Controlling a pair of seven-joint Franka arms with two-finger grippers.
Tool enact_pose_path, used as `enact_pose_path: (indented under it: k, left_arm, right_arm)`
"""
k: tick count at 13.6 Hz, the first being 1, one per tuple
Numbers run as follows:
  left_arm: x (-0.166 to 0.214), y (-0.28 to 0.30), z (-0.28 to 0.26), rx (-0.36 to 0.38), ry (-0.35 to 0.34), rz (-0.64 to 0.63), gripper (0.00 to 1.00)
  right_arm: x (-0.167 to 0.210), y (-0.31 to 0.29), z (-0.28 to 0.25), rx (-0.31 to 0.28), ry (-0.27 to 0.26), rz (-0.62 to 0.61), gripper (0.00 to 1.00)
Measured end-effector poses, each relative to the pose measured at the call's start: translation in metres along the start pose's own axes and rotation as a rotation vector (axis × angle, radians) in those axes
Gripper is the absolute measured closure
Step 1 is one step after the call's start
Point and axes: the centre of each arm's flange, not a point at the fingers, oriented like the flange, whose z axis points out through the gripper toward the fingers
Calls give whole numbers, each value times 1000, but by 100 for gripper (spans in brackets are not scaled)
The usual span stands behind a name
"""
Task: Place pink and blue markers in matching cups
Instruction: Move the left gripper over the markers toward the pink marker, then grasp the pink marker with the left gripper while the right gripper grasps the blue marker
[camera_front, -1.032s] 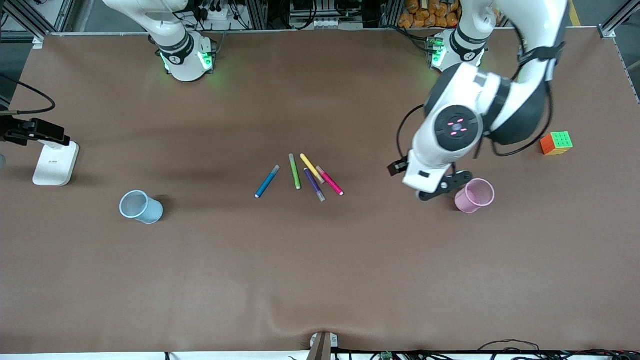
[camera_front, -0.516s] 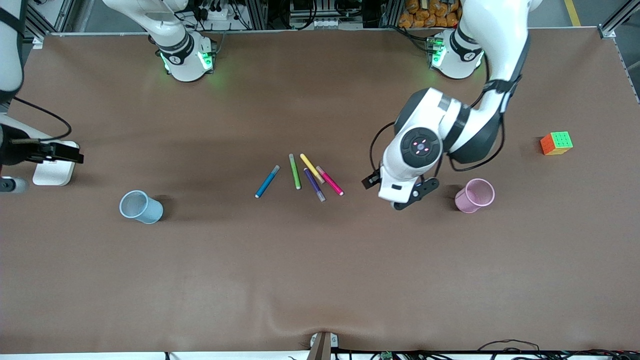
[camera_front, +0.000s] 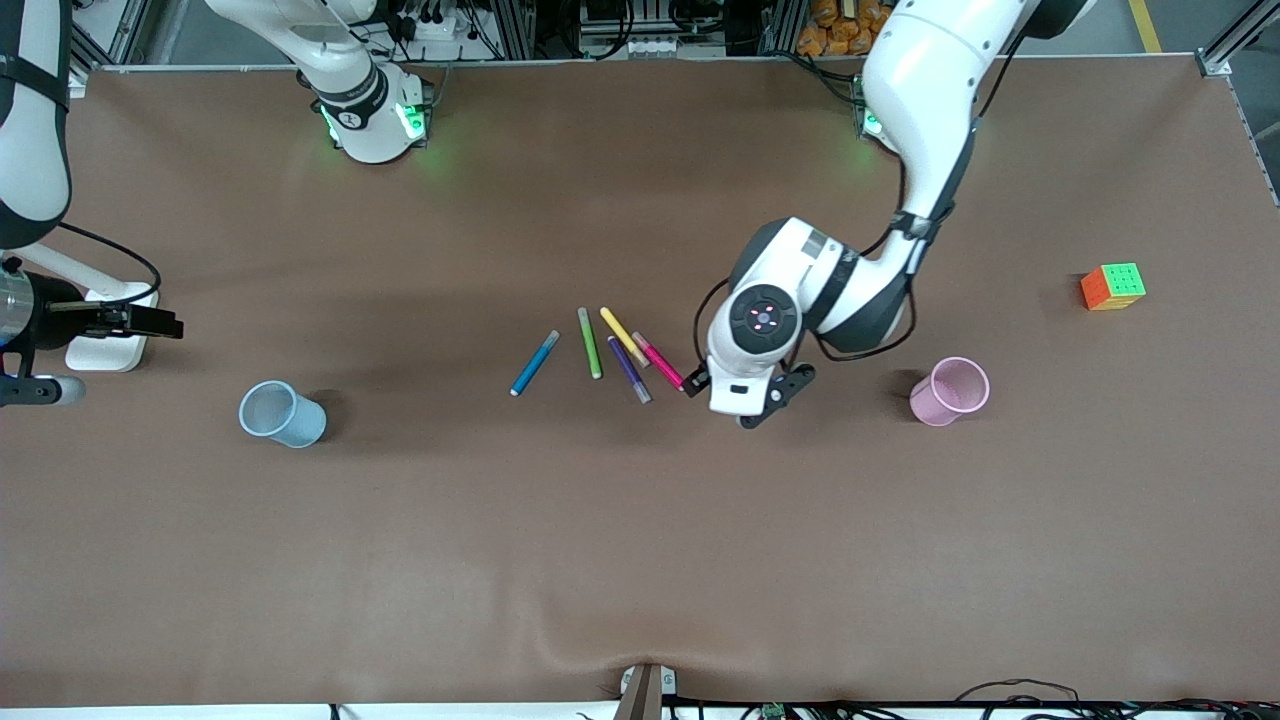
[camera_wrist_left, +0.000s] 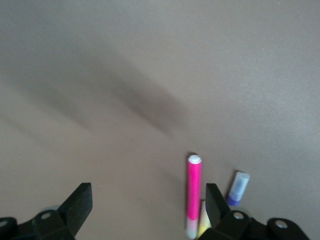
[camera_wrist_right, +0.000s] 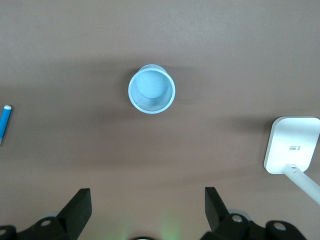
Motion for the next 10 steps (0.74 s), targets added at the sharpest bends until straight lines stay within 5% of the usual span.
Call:
enact_pose_path:
  k: [5, 10]
  left_arm:
    - [-35, 18, 33, -46, 19, -58, 0]
    - [-43, 26, 63, -69, 33, -65, 0]
  right_arm:
    - [2, -29, 0, 67, 1, 21, 0]
    - [14, -87, 20, 59, -23, 56, 0]
